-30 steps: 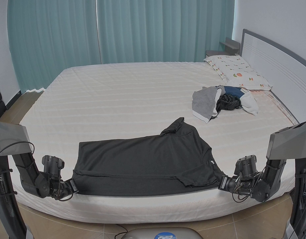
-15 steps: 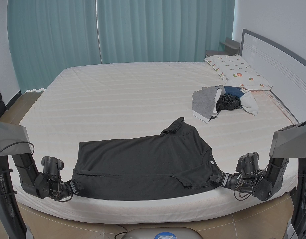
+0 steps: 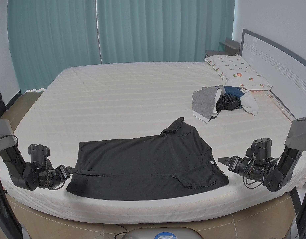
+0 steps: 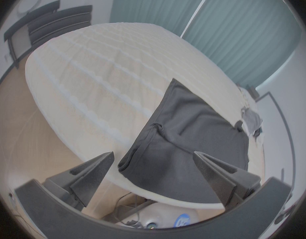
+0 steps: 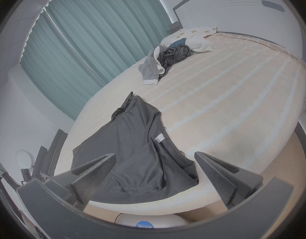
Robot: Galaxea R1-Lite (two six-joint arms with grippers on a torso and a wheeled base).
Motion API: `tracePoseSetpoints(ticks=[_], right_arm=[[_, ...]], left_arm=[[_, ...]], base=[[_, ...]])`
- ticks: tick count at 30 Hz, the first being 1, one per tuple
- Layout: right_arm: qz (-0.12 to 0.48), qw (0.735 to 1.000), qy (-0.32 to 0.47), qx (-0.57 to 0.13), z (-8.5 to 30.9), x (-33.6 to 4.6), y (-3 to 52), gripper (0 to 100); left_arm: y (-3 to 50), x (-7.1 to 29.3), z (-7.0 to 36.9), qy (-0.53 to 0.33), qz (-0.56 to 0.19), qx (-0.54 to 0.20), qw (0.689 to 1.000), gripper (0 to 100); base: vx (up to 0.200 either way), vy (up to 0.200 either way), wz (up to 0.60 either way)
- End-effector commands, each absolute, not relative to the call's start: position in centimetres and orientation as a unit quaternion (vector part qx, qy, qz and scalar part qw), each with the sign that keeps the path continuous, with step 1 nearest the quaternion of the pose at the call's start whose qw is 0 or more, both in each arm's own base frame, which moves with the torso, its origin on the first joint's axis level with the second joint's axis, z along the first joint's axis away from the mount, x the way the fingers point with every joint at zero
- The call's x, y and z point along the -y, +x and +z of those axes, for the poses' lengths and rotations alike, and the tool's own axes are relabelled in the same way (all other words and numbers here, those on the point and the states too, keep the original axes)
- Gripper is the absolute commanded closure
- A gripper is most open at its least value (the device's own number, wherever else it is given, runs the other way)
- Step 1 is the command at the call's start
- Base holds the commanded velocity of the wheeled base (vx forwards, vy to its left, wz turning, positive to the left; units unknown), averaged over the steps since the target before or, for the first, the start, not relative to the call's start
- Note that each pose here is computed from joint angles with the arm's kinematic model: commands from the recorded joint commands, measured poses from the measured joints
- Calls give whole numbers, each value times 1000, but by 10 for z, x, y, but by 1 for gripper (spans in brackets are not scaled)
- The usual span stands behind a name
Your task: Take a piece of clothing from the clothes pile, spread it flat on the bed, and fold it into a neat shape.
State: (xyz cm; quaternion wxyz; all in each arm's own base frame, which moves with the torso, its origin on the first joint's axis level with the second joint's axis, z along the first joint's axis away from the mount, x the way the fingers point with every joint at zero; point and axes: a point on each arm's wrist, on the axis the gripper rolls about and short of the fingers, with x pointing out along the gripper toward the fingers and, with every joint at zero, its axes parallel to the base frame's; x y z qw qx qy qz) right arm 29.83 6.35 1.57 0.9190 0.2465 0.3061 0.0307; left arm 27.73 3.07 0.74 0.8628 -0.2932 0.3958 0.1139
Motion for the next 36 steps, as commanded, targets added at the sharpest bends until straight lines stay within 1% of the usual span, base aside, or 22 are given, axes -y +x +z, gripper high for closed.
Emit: tracePoseSetpoints(ticks=[1,8,12,13,16,24,25,26,27,28,30,36], right_arm=[[42,916,253,-307,16,-62,299,0],[38,909,270,-316,5,-62,307,0],[51,903,284,-319,4,-62,310,0],[51,900,292,-320,3,-61,311,0],[46,897,301,-319,2,-60,314,0],[45,896,302,-323,-6,-61,318,0],[48,893,307,-324,-6,-61,318,0],[48,893,309,-325,-6,-61,318,0],[48,893,309,-325,-6,-61,318,0],[45,885,332,-323,-4,-59,319,0],[42,880,348,-321,-3,-55,322,0],[44,873,366,-320,-6,-38,329,0]], left_arm=[[289,-33,16,-331,118,-366,862,0],[296,-33,12,-354,114,-368,852,0],[305,-34,3,-364,119,-370,846,0],[314,-35,2,-388,127,-361,838,0],[324,-36,1,-415,135,-348,830,0],[340,-39,2,-434,138,-327,828,0],[352,-39,1,-447,143,-314,825,0],[352,-39,1,-449,143,-314,824,0],[352,-39,1,-449,143,-314,824,0],[361,-40,-2,-451,141,-309,826,0],[370,-41,0,-451,136,-300,830,0],[402,-42,0,-449,112,-273,843,0]], base=[[200,0,0],[200,0,0],[200,0,0],[0,0,0],[0,0,0],[0,0,0],[0,0,0],[0,0,0],[0,0,0],[0,0,0],[0,0,0],[0,0,0]])
